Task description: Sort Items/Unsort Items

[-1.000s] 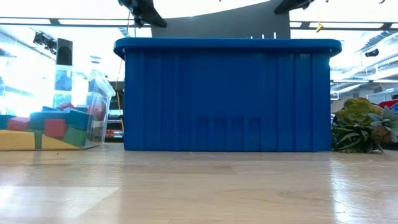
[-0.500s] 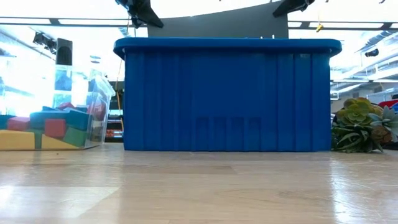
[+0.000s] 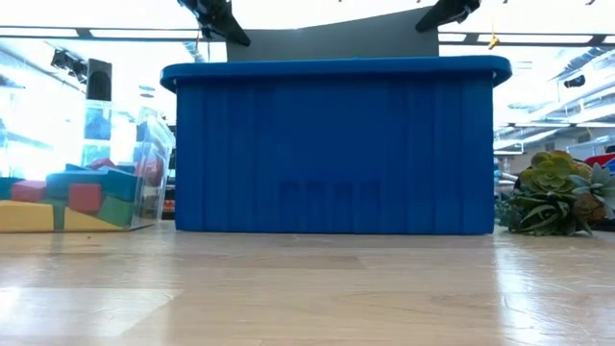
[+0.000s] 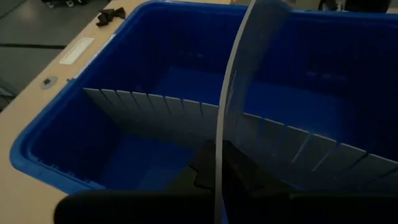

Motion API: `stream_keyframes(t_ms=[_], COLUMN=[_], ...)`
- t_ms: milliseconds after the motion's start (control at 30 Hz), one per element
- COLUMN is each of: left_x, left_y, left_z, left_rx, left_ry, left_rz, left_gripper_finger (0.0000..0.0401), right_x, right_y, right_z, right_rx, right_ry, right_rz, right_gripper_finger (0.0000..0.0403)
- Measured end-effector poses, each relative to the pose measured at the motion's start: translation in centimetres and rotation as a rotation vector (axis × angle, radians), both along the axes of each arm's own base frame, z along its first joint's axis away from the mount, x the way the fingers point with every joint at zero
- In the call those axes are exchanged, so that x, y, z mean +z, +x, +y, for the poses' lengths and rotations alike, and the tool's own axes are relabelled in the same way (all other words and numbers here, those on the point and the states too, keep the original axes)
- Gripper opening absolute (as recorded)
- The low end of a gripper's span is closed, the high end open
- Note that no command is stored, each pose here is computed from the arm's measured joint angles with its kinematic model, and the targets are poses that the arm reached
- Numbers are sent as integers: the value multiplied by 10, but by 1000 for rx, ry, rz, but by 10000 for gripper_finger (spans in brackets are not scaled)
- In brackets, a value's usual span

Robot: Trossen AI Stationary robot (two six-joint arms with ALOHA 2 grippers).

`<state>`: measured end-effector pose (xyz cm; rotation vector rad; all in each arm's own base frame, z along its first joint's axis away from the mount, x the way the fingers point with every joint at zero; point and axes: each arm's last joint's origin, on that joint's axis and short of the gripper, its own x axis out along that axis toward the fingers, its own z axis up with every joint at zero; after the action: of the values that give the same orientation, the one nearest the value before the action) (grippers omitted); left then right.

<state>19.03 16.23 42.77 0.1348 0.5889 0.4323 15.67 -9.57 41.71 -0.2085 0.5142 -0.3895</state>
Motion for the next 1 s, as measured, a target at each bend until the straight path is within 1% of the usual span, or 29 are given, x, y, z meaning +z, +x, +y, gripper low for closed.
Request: stream_keyframes(t_ms=[133,400,600,767,833,900,933,1000], left_x=[0,-8,-5,-3,-2,-2,-2,-2], left_y=[0,-4,-3,-1,-2,-5,-6,-9], left_z=[0,-3,-1,1,2,5,6,7], left_rx=[-8,-3,11,30,51,26,-2,-26], left_ry=[19,-29,-3,7,-48,-141,-176,-211], left_rz=[15,97,74,40,-5,-66,-89,-105], left_gripper_finger=[15,15,15,15,15,15,15,15], right_x=[0,-3,0,0,0,2,3,4], right_y=[1,8,9,9,8,7,5,2], right_z=[0,-3,-4,-5,-7,-11,-13,-15], right_rx=[17,40,35,9,-29,-79,-82,-59], right_ry=[13,44,27,66,111,194,223,249], right_rz=[-17,-11,-37,-59,-89,-153,-178,-196], right_gripper_finger=[2,2,2,2,2,2,2,2])
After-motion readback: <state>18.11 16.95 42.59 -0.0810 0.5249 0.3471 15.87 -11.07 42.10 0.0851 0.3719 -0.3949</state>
